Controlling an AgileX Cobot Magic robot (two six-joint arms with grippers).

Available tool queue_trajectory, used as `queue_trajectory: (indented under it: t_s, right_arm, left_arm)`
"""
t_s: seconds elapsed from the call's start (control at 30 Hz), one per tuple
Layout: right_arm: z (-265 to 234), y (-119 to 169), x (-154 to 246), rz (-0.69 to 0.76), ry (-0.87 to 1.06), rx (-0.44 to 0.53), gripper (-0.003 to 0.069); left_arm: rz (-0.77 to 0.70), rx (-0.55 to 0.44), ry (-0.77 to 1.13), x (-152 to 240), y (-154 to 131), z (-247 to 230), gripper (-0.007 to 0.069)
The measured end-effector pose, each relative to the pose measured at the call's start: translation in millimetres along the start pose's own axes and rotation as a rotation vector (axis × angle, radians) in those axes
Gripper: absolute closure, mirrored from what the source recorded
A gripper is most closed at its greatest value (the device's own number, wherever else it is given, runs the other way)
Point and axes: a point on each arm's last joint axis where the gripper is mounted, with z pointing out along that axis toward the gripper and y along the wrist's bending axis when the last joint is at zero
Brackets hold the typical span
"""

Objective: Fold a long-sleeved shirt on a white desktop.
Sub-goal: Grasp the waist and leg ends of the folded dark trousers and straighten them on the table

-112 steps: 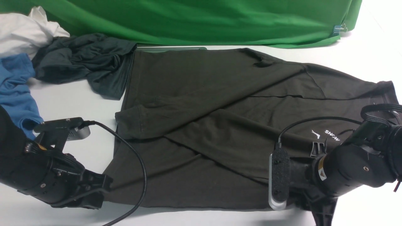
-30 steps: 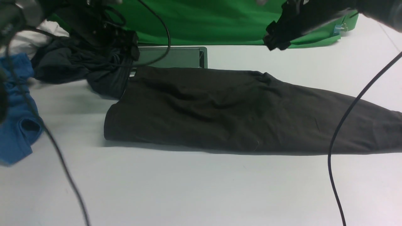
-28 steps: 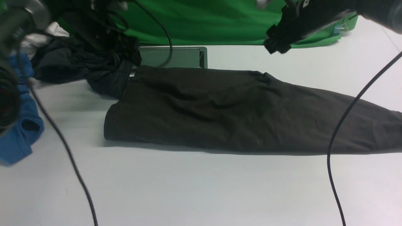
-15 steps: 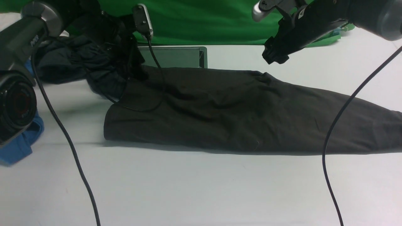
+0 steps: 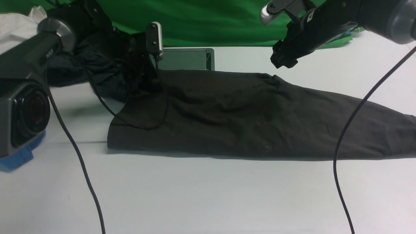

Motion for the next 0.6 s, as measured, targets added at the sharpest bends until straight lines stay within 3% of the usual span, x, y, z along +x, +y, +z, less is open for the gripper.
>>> queue_trajectory:
  t_s: [0.2,0.33,0.47,0.6]
  right_arm:
    - [0.0,0.1,0.0,0.007,0.0,-0.001,0.0174]
    - [0.0,0.1,-0.1,0.025,-0.001,-0.002,0.0174]
    - [0.0,0.1,-0.1,0.03,-0.001,-0.001,0.0174]
    - [0.0,0.1,0.0,0.029,0.0,-0.001,0.0174]
  left_arm:
    - [0.0,0.02,-0.014,-2.4,-3.0,11.0,0.0313]
    - [-0.015,0.012,-0.016,-2.4,-2.3,11.6,0.0419]
    - [-0.091,0.005,-0.022,-3.1,-0.5,11.6,0.058]
    - [-0.107,0.005,-0.035,-8.2,3.1,3.7,0.059]
